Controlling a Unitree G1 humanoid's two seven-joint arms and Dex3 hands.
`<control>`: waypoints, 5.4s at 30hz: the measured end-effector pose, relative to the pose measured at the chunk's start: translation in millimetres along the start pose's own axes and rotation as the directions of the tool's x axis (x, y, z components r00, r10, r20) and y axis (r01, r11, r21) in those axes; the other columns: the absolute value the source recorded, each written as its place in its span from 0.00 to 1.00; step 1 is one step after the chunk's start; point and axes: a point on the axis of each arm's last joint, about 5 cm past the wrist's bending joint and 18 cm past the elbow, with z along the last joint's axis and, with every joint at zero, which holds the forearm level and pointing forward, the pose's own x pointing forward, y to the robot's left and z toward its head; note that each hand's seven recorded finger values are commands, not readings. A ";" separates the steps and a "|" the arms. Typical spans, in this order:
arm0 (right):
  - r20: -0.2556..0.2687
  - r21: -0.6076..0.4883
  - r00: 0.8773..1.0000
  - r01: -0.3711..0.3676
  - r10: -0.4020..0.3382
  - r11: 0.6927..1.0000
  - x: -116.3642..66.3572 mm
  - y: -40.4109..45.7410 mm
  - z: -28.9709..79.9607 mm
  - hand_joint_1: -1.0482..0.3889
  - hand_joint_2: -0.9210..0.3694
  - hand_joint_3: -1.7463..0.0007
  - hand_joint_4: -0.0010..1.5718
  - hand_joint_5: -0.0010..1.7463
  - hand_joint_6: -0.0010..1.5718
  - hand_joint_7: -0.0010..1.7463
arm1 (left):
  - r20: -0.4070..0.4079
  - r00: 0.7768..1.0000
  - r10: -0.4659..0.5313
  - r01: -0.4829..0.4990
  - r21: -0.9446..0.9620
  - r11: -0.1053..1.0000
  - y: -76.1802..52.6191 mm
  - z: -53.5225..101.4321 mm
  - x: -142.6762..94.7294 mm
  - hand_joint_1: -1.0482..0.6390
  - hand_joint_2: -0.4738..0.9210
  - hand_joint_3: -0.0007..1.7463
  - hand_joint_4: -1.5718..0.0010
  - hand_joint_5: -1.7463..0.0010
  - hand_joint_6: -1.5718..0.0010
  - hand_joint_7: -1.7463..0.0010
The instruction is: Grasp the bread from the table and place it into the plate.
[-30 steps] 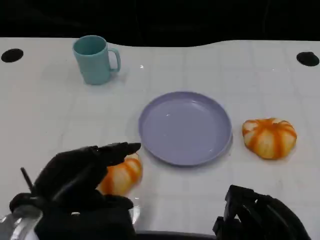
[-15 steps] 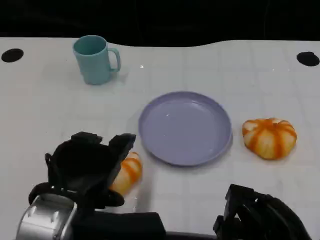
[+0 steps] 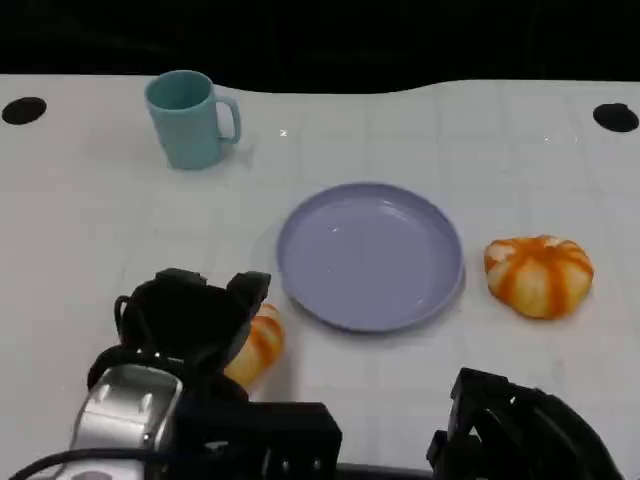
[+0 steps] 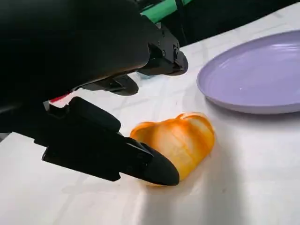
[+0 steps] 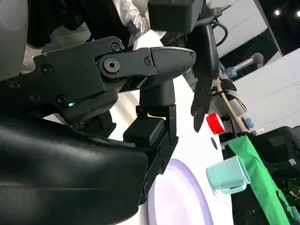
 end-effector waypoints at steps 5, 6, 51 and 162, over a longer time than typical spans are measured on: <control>-0.001 -0.002 1.000 0.001 -0.001 1.000 -0.3 -0.3 0.2 0.24 0.00 0.85 0.54 0.92 0.49 0.79 | -0.010 1.000 -0.028 0.028 -0.011 1.000 -5.2 1.5 10.6 0.23 0.95 0.00 0.76 0.94 0.86 0.99; -0.001 -0.002 1.000 0.001 -0.001 1.000 -0.4 -0.3 0.2 0.24 0.00 0.85 0.54 0.92 0.49 0.79 | -0.012 0.999 -0.033 0.032 -0.013 0.999 -6.6 2.0 12.8 0.23 0.94 0.00 0.76 0.94 0.86 0.99; -0.004 -0.005 1.000 0.005 -0.005 1.000 -3.9 -0.3 -0.1 0.24 0.00 0.85 0.54 0.92 0.49 0.78 | 0.036 0.988 0.150 -0.147 -0.087 0.985 -60.9 -7.3 49.6 0.45 1.00 0.16 0.53 0.00 0.34 0.80; -0.009 -0.001 1.000 0.013 -0.013 1.000 -3.3 -0.3 -2.9 0.24 0.00 0.86 0.55 0.92 0.48 0.80 | 0.371 0.903 0.216 -0.137 -0.228 0.964 22.3 39.3 97.8 0.06 1.00 0.21 0.95 0.79 0.92 0.99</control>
